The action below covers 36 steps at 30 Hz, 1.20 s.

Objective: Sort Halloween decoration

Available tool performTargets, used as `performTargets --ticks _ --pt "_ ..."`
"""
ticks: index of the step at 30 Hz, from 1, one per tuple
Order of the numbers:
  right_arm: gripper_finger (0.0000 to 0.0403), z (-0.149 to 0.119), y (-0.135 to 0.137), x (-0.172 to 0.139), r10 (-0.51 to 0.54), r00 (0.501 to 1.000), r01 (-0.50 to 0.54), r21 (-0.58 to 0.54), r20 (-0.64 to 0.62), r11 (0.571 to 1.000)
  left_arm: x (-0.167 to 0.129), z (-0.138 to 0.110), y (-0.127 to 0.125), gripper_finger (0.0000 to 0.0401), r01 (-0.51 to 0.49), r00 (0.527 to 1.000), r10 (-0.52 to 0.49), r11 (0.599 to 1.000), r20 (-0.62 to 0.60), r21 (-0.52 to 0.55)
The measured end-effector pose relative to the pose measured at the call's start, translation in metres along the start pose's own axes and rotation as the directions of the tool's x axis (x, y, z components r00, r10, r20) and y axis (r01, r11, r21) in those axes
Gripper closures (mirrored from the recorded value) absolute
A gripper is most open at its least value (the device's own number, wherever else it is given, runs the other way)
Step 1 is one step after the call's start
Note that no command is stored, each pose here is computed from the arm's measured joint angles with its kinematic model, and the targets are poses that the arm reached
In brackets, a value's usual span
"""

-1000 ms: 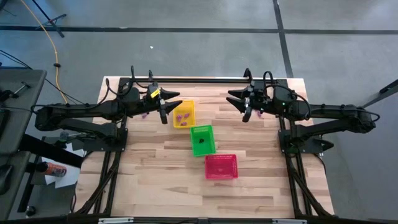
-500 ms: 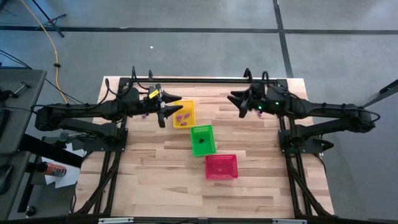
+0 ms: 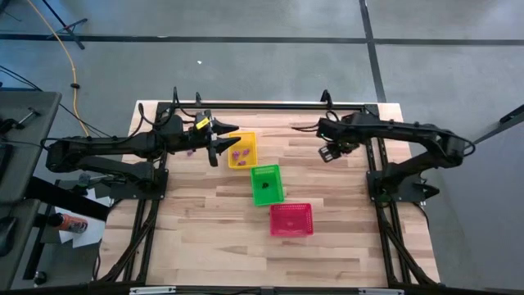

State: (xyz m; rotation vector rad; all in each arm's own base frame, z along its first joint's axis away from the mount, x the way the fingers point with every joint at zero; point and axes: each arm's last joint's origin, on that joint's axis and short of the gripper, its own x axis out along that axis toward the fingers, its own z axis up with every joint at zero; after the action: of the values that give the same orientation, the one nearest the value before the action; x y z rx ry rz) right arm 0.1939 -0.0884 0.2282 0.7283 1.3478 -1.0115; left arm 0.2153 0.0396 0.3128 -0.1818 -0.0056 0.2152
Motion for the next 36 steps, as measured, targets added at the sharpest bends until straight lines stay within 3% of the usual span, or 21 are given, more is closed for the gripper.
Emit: performTargets --ticks 8,17,26,36 --pt "0.0234 0.013 -0.029 0.05 0.019 1.0 -0.017 0.226 -0.01 0.974 0.0 0.0 0.0 0.022 0.0 1.0 0.0 1.0 0.001 0.0" --pt "0.0234 0.02 -0.047 0.074 0.06 0.997 -0.072 0.347 0.045 0.935 0.0 0.001 0.0 0.022 -0.004 1.0 0.004 1.0 0.006 0.0" --pt "0.0234 0.023 -0.051 0.084 0.059 0.997 -0.069 0.332 0.041 0.941 0.0 0.004 -0.001 0.022 0.003 0.999 -0.003 1.0 0.041 -0.001" --pt "0.0241 0.026 -0.045 0.104 0.046 0.997 -0.028 0.262 -0.06 0.965 0.0 0.007 -0.001 0.022 0.008 0.998 -0.007 1.0 0.067 -0.002"
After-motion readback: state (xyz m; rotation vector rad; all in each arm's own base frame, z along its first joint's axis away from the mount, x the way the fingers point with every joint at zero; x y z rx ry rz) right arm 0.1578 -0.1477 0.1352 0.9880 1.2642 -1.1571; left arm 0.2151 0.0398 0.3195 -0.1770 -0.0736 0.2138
